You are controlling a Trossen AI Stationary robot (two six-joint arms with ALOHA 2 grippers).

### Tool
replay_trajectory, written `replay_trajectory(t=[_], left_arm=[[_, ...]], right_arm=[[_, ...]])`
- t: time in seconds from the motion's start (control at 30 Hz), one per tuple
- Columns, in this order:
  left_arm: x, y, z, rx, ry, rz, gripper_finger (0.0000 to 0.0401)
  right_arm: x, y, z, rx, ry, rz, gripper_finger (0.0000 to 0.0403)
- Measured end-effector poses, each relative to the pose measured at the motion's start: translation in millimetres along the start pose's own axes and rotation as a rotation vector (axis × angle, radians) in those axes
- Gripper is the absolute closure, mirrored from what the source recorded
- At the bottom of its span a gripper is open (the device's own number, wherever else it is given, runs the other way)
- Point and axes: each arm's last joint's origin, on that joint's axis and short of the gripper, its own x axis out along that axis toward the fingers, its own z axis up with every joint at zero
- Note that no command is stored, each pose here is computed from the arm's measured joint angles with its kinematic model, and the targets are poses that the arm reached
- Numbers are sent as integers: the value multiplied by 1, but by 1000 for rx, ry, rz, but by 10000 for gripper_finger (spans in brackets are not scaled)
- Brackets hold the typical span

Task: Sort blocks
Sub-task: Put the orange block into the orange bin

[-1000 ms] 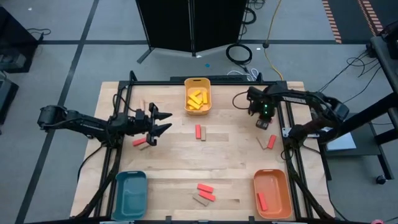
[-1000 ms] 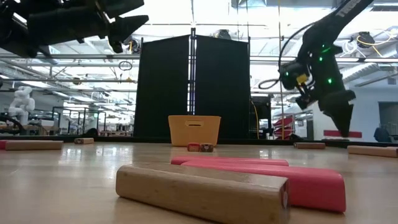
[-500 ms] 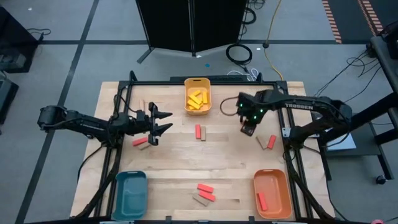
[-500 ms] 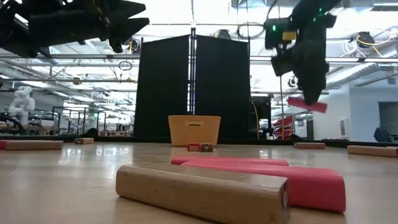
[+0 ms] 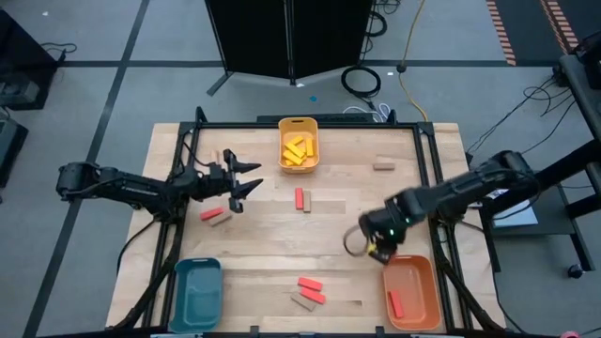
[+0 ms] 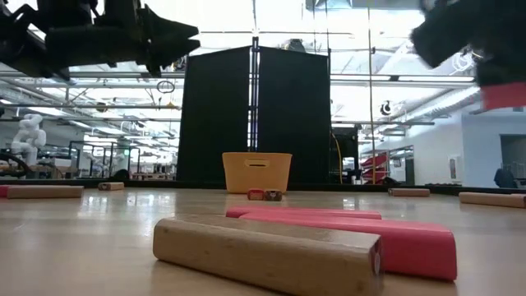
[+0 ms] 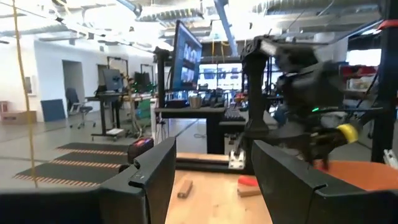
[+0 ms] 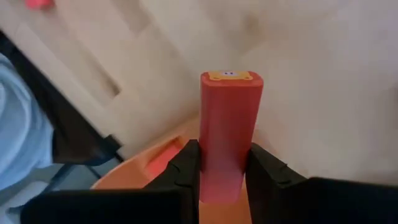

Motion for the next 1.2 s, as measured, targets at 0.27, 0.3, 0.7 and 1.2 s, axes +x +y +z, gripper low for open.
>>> replay_trajectory(t=[0.27,0.3,0.7,1.2], left_arm=[[0,7,-1,8,12,38,194],[0,8,-1,8,12,39,194],[0,8,-1,-45,3,39,194],[0,8,0,-62,-4,39,194]], right_arm=[[19,33,-50,151,62,61,342],[21,34,-57,171,71,53,342],[35,41,-99,419,58,-8,336],[37,40,-108,495,54,-23,267]])
